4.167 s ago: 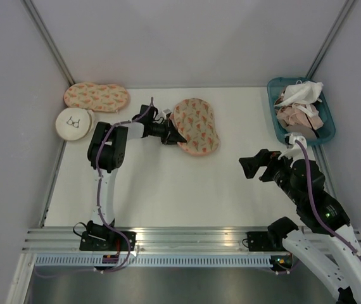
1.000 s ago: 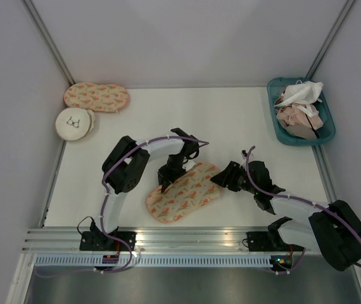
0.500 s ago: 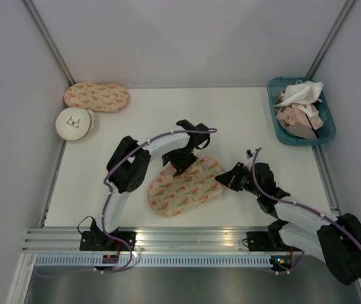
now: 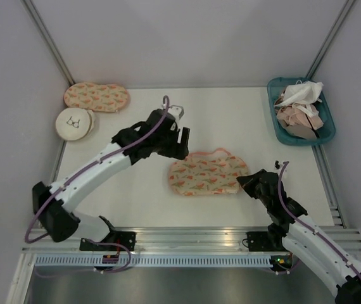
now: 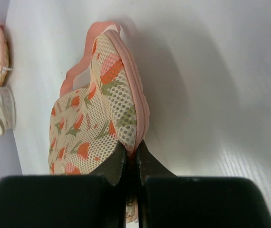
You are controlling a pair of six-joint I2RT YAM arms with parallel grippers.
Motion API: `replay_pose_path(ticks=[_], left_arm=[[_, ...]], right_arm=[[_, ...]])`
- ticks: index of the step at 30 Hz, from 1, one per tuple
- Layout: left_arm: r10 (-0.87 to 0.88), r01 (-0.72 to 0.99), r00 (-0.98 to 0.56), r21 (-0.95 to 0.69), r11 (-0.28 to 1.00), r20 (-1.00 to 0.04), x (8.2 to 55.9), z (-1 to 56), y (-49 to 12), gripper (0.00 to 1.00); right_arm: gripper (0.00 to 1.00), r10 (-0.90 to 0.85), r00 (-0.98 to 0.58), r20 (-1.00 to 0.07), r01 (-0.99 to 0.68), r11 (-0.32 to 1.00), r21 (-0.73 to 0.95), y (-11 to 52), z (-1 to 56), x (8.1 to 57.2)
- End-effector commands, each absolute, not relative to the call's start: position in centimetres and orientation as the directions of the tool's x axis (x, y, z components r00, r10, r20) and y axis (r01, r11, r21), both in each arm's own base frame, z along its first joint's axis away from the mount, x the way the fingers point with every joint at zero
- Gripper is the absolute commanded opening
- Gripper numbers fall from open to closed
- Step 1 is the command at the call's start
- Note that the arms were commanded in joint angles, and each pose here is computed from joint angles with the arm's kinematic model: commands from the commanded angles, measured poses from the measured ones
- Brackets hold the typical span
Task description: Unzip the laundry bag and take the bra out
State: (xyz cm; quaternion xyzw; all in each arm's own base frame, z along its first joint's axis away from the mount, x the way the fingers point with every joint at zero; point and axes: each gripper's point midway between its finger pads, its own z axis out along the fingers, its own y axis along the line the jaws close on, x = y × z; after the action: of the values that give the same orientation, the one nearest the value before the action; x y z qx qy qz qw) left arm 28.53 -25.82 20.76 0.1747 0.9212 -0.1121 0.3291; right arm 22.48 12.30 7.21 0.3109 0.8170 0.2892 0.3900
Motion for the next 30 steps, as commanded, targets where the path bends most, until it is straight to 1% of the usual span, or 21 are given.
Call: replay_pose_path(ticks=[1,2,3,4,5,6,7,9,10,11,12,13,16,17,18,20,22,26,27,29,30], left_arm=[[0.013,0.437,-0.784,-0.537,0.722,-0.62,23.6,22.5,-30.6,0.81],[-0.012,0.457,-0.802,-0.626,0.632,-0.598,21.8,23.7,-31.3,0.83],[-0.095,0.417,-0.826,-0.716,0.56,-0.556,20.3,25.6,-31.3,0.85],[-0.141,0.407,-0.834,-0.767,0.496,-0.534,19.6,24.6,-31.5,0.85],[-0.146,0.385,-0.864,-0.819,0.426,-0.483,18.2,24.6,-31.7,0.86],[-0.201,0.317,-0.893,-0.881,0.352,-0.402,17.1,25.7,-31.5,0.9],[-0.222,0.29,-0.904,-0.906,0.309,-0.365,16.5,24.2,-31.4,0.91],[-0.257,0.221,-0.925,-0.945,0.239,-0.281,15.6,23.6,-31.1,0.92],[-0.274,0.119,-0.945,-0.969,0.218,-0.178,14.6,21.6,-30.5,0.93],[-0.303,0.132,-0.938,-0.981,0.144,-0.171,14.6,22.5,-30.5,0.93],[-0.315,0.058,-0.945,-0.993,0.103,-0.088,14.1,22.3,-30.4,0.93],[-0.306,0.016,-0.951,-0.995,0.103,-0.047,13.0,20.8,-30.1,0.94],[-0.338,-0.025,-0.941,-0.998,0.063,0.002,11.8,20.4,-29.8,0.95],[-0.385,-0.034,-0.923,-0.997,0.064,0.006,12.3,20.2,-29.7,0.95],[-0.402,-0.056,-0.915,-0.997,0.057,0.029,12.2,20.2,-29.5,0.95],[-0.438,-0.06,-0.898,-0.998,0.025,0.043,12.1,20.6,-29.3,0.95],[-0.44,-0.066,-0.896,-0.998,0.01,0.055,11.7,21.1,-29.6,0.95],[-0.438,-0.11,-0.896,-0.993,0.05,0.077,11.6,20.5,-30.9,0.95],[-0.431,-0.152,-0.897,-0.985,0.08,0.103,11.5,19.3,-31.6,0.95],[-0.391,-0.16,-0.913,-0.984,0.077,0.118,10.4,19.8,-33.0,0.95],[-0.392,-0.174,-0.912,-0.98,0.099,0.122,10.4,18.9,-33.6,0.95]], right_arm=[[0.0,0.833,-0.385,-0.399,0.424,0.543,0.725,10.0,6.1,21.9],[0.01,0.832,-0.392,-0.393,0.416,0.541,0.731,10.2,6.2,21.8],[0.01,0.835,-0.393,-0.384,0.401,0.531,0.746,10.6,6.7,21.9],[0.01,0.836,-0.401,-0.375,0.396,0.527,0.752,10.8,6.9,22.0],[0.01,0.837,-0.411,-0.362,0.394,0.521,0.757,11.2,6.9,22.0],[0.0,0.832,-0.441,-0.336,0.383,0.513,0.768,12.1,7.3,22.0],[0.0,0.829,-0.457,-0.321,0.382,0.509,0.771,12.5,7.3,22.0],[0.0,0.838,-0.477,-0.264,0.372,0.465,0.804,13.7,7.9,22.3],[0.0,0.827,-0.513,-0.229,0.375,0.456,0.807,14.6,7.5,21.9],[0.0,0.827,-0.523,-0.207,0.368,0.438,0.82,15.1,7.7,21.9],[0.0,0.838,-0.515,-0.179,0.361,0.401,0.842,15.5,8.1,22.2],[0.0,0.844,-0.51,-0.166,0.357,0.383,0.852,15.7,8.3,22.3],[0.0,0.859,-0.492,-0.141,0.341,0.339,0.877,16.1,9.1,22.3],[0.0,0.86,-0.494,-0.129,0.341,0.328,0.881,16.3,9.2,22.1],[0.0,0.867,-0.485,-0.114,0.301,0.288,0.909,16.5,10.2,22.4],[0.0,0.882,-0.464,-0.074,0.307,0.239,0.921,16.6,10.6,22.4],[0.0,0.895,-0.442,-0.051,0.309,0.206,0.928,16.5,11.0,22.4],[0.0,0.904,-0.428,-0.015,0.287,0.152,0.946,17.0,12.1,22.2],[0.0,0.913,-0.407,-0.018,0.281,0.144,0.949,16.8,12.4,22.4],[0.0,0.912,-0.41,-0.019,0.278,0.145,0.949,17.1,12.6,22.2],[0.0,0.913,-0.407,-0.021,0.276,0.145,0.95,17.2,12.9,22.3]])
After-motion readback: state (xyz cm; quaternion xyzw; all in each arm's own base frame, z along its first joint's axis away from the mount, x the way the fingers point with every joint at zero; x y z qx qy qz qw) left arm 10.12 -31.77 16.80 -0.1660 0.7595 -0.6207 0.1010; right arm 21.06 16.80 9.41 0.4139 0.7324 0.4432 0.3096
